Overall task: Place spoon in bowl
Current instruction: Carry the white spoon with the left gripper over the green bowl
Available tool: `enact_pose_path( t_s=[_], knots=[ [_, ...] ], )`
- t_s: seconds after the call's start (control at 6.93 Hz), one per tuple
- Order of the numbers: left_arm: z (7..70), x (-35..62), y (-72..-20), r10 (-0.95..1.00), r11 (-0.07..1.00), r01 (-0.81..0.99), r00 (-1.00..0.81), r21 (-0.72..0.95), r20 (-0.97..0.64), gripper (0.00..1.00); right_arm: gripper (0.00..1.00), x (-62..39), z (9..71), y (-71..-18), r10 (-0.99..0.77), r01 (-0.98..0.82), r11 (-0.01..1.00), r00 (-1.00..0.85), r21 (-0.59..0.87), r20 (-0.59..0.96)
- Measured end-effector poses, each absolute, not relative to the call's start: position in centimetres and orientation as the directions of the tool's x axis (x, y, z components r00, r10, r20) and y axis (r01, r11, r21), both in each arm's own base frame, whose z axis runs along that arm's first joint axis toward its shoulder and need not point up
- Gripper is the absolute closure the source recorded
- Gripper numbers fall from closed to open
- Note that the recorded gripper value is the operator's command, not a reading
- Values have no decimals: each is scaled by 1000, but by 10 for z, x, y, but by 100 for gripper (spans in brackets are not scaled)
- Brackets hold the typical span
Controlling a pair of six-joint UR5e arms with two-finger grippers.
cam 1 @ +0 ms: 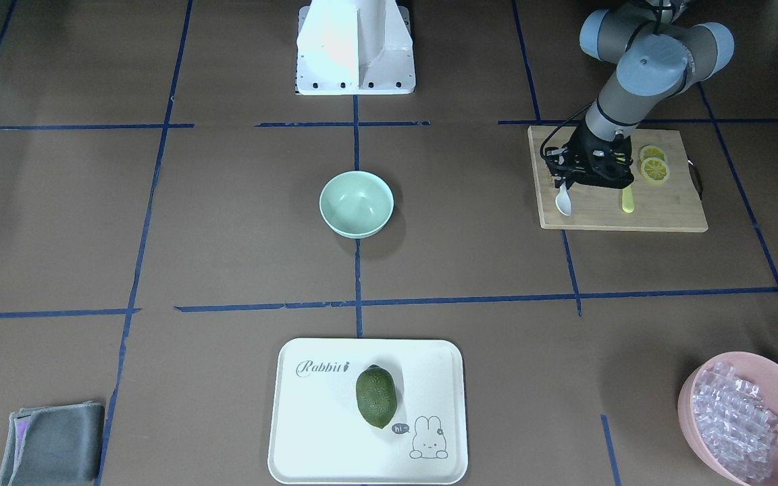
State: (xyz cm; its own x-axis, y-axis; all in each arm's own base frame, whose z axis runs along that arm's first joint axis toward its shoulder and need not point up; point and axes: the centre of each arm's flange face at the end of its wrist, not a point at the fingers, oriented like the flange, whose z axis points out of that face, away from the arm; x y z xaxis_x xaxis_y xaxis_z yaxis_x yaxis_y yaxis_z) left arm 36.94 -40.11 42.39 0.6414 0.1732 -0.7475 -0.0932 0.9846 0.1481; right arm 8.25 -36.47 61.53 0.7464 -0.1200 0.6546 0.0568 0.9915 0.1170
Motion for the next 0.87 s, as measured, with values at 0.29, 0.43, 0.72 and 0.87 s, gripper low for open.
enact_pose_path(
  t_s=[0.29, 0.43, 0.72, 0.87],
  knots=[
    [353, 401, -410, 292, 955, -126, 559, 269, -776, 100, 0, 82, 616, -364, -118, 56, 992, 746, 115, 655],
    [314, 416, -415, 327, 943, -131, 530, 306, -782, 100, 0, 82, 616, -364, -117, 56, 992, 746, 114, 655],
    [239, 451, -412, 360, 932, -159, 504, 326, -785, 100, 0, 82, 616, -364, -118, 57, 992, 746, 114, 655],
    [209, 477, -405, 379, 925, -183, 484, 333, -788, 100, 0, 82, 616, -364, -118, 57, 992, 746, 114, 655]
  ],
)
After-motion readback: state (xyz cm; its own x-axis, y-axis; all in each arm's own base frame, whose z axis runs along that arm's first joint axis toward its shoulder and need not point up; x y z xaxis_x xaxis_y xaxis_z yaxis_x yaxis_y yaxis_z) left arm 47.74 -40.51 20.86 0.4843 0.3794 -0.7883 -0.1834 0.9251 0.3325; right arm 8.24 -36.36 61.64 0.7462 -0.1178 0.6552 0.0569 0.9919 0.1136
